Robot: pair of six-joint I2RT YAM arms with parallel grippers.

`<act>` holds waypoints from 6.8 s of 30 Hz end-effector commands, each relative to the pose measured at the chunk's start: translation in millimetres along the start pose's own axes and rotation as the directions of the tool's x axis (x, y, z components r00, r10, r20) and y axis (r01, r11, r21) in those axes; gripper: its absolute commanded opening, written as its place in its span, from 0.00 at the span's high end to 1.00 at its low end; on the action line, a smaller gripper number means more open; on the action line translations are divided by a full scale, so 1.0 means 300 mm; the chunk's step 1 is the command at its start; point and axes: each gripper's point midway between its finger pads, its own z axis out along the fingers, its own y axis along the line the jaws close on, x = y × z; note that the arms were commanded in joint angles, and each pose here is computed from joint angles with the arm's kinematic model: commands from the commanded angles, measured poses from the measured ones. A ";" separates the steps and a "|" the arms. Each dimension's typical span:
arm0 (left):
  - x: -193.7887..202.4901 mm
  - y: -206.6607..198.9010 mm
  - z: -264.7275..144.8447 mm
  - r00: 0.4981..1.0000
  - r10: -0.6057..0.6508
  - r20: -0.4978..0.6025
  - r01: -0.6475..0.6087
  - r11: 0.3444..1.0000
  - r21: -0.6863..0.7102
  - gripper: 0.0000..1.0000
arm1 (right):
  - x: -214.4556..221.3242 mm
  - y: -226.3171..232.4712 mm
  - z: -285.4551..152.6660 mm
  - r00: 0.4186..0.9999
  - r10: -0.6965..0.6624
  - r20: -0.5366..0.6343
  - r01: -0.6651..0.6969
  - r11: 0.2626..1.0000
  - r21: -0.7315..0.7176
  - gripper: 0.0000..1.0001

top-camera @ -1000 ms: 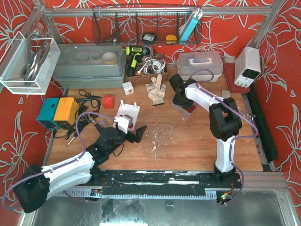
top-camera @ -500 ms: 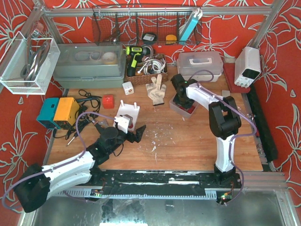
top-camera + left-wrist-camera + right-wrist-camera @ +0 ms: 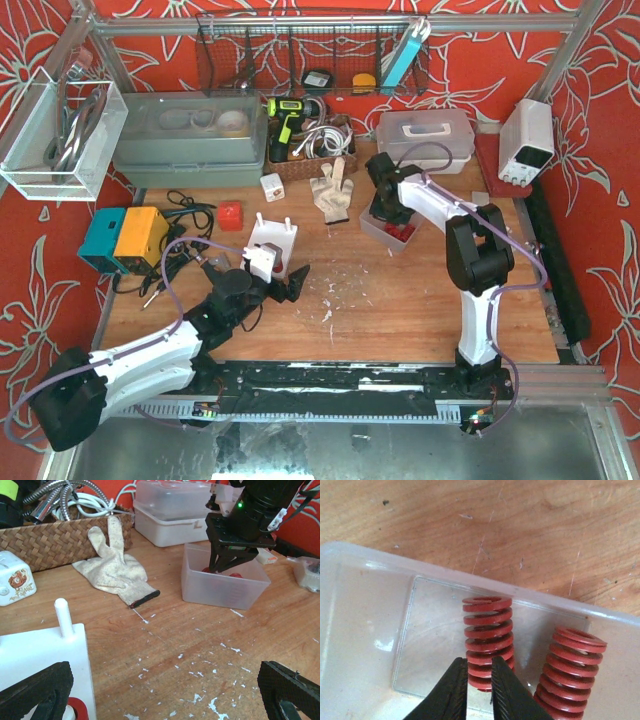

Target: Install the large spring

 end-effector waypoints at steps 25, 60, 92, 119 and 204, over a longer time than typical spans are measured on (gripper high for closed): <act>-0.060 -0.025 -0.007 0.999 -0.012 0.047 0.011 1.000 0.029 0.00 | 0.088 -0.068 -0.130 0.937 -0.328 -0.121 0.327 0.945 -0.029 0.46; -0.073 0.016 -0.008 0.998 -0.022 0.057 0.025 0.998 -0.049 0.00 | 0.030 -0.007 -0.057 0.959 -0.250 -0.132 0.247 0.968 -0.041 0.89; -0.127 -0.345 -0.002 0.842 0.387 0.376 -0.522 0.761 0.385 0.32 | 0.419 0.084 -0.704 0.580 -0.796 0.171 0.795 0.508 -0.333 1.00; -0.065 -0.459 0.141 0.863 0.409 0.296 -0.505 0.718 0.480 0.43 | 0.636 0.159 -0.690 0.501 -0.858 0.112 0.802 0.412 -0.433 1.00; -0.149 -0.401 0.071 0.924 0.195 0.329 -0.332 0.838 0.432 1.00 | 0.624 0.167 -0.766 0.680 -0.663 0.314 0.669 0.385 -0.636 0.85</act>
